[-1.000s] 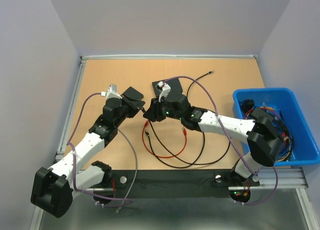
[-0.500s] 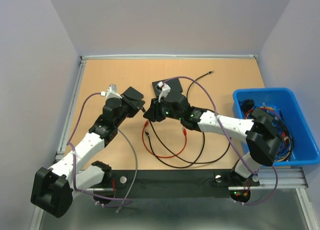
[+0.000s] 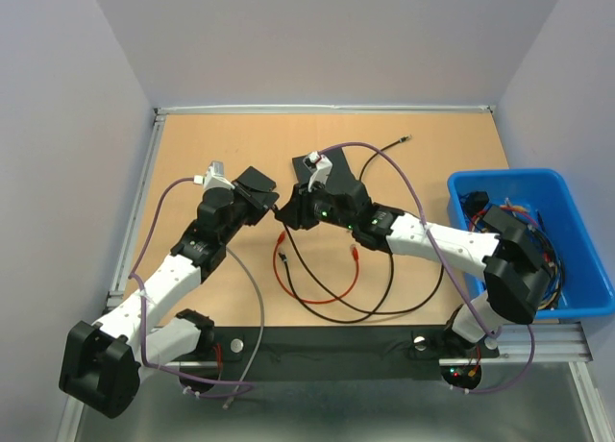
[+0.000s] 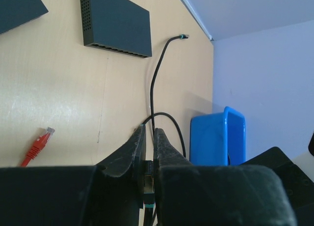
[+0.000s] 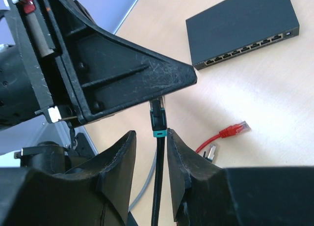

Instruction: Insert the plug into the switch port

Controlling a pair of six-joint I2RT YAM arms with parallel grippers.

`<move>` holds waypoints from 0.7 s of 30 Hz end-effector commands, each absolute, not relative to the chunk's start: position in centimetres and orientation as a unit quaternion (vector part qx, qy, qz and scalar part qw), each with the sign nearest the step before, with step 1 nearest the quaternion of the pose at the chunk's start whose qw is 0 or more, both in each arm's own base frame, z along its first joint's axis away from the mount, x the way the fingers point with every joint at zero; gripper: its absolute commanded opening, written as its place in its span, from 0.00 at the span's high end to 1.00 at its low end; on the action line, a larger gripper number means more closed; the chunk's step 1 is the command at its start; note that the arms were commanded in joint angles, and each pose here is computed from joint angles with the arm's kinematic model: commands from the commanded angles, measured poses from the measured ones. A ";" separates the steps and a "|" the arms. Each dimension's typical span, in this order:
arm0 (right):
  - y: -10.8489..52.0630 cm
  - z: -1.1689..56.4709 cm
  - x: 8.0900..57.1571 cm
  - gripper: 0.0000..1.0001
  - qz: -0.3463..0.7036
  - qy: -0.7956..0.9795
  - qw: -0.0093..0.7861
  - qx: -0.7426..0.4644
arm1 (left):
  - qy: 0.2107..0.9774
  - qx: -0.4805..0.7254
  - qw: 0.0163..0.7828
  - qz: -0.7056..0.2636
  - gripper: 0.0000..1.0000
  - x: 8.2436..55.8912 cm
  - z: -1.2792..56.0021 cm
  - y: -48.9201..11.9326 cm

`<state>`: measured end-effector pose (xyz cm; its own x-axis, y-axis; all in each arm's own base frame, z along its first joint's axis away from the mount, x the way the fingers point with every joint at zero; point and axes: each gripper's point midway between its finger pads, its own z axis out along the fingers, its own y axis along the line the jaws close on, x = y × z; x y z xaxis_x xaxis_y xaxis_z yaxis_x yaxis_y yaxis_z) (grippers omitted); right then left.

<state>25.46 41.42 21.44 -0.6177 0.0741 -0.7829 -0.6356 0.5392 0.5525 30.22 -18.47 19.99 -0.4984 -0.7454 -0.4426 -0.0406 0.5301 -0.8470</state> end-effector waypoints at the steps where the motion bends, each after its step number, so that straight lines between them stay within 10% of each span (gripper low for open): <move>1: 42.0 26.0 25.9 0.63 0.469 0.741 0.445 -0.182 | 0.744 -0.253 0.445 -0.429 1.00 30.5 21.3 -18.7; 21: 42.6 24.2 27.2 0.72 0.447 0.756 0.446 -0.171 | 0.746 -0.245 0.440 -0.435 1.00 30.4 21.1 -19.1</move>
